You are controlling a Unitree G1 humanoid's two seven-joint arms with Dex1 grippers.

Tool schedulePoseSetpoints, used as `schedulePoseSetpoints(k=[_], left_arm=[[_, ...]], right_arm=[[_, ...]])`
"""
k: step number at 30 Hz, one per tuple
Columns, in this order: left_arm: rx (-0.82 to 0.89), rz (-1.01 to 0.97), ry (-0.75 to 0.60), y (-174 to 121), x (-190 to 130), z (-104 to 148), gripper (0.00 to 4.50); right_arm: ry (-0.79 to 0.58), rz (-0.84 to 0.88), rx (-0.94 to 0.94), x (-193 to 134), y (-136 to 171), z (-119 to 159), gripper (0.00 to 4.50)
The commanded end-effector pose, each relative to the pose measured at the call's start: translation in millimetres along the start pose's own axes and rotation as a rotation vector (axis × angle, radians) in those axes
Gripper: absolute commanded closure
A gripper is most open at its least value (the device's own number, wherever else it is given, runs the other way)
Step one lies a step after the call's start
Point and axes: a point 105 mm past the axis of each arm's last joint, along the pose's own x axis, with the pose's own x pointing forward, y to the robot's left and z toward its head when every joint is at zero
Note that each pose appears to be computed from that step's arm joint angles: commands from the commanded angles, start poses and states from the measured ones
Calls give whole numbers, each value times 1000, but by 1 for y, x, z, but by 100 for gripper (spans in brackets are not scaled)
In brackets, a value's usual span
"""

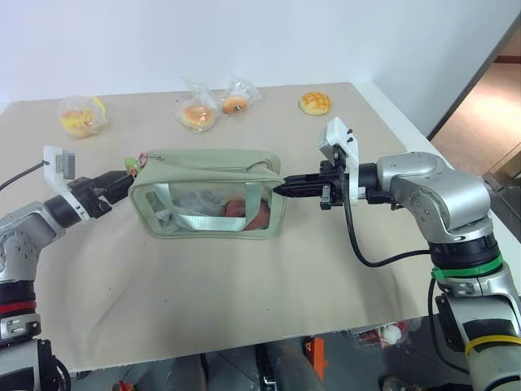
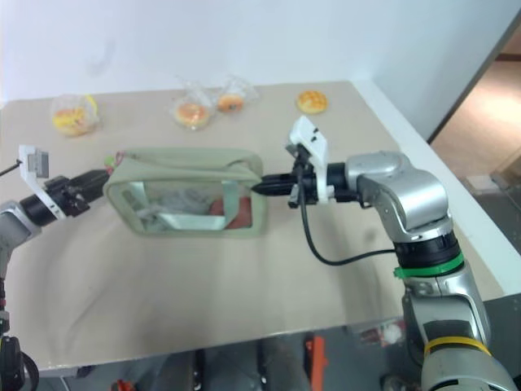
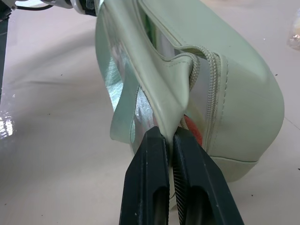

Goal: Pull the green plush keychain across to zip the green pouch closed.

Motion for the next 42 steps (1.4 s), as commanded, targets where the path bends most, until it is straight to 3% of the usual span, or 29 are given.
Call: schedulePoseSetpoints(k=[1, 7, 16, 24, 29, 35, 42], left_arm=[[18, -17, -34, -2, -2, 9, 217], [12, -14, -24, -2, 0, 5, 419], [72, 4, -55, -1, 4, 21, 419], [222, -54, -109, -22, 21, 59, 419], [455, -215, -70, -68, 44, 86, 419], [585, -400, -47, -109, 56, 101, 419], [703, -604, 75, -142, 61, 85, 419]], right_arm=[[-37, -7, -50, -7, 4, 14, 450], [-37, -11, -52, -8, 4, 15, 450], [-37, -11, -51, -7, 3, 14, 450], [-33, -11, -49, -6, 3, 13, 450], [-36, -9, -42, -5, 2, 13, 450], [-36, -15, -40, -5, 2, 13, 450], [-38, -20, -36, -6, 3, 12, 450]])
